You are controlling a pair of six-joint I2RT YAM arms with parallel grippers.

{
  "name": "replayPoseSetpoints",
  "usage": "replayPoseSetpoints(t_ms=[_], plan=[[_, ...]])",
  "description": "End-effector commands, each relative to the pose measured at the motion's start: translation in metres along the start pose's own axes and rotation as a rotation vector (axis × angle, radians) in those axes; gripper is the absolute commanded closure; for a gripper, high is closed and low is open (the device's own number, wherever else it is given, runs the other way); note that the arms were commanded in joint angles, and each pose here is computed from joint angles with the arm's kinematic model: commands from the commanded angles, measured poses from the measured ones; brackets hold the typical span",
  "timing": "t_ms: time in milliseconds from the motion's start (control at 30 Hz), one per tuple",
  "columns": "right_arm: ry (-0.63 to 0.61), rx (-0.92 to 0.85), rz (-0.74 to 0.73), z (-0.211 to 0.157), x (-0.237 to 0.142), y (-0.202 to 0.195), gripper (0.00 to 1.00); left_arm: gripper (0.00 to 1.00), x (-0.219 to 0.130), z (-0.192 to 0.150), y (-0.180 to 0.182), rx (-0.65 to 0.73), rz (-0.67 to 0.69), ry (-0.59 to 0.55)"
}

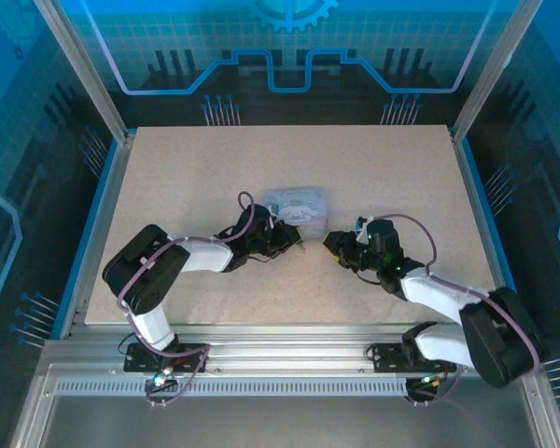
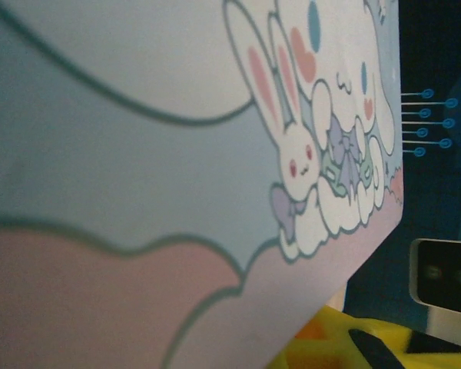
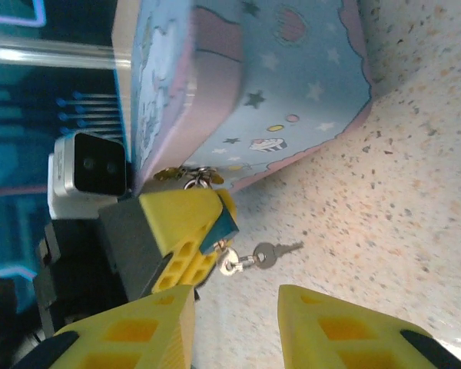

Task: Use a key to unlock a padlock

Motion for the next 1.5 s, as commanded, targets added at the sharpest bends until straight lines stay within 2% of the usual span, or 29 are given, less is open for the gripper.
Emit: replayPoseSetpoints(t_ms=[0,100,167,500,967,1233,1467], plan=[[0.016,-0.169,-0.257,-0.005,-0.017,-0.021,0.65,1.00,-0.006,0.006,-0.021,0.034,-0.030,0.002],[-0.011,-0.366,-0.375,-0.013,-0.023,-0.009,0.65,1.00,-0.006,0.005,-0.022,0.029,-0.033,0.010],[-0.001,-0.453,-0.390,-0.018,-0.021,-0.001,0.65,1.00,-0.007,0.005,-0.023,0.031,-0.036,0.011],[0.074,-0.733,-0.475,-0.038,0.008,0.025,0.62,1.00,-0.012,0.006,-0.029,0.039,-0.041,0.017],[0.119,-0.865,-0.456,-0.047,0.045,0.040,0.56,1.00,-0.010,0.009,-0.034,0.032,-0.053,0.024],[0.057,-0.921,-0.392,-0.045,0.057,0.059,0.56,1.00,-0.011,0.011,-0.038,0.026,-0.065,0.027],[0.055,-0.936,-0.404,-0.044,0.064,0.060,0.57,1.00,-0.013,0.014,-0.042,0.032,-0.069,0.023]])
Point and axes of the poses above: each hand's point on the last joint's axis, 136 mm out from that joint toward the fingers, its own x axis out along the fingers, its own y axis along the line the jaws close on, z = x × y, the point moved 8 cm from there along -x, back along the fingers, and after that the axes turned 12 degrees about x, right-handed, at the moved point
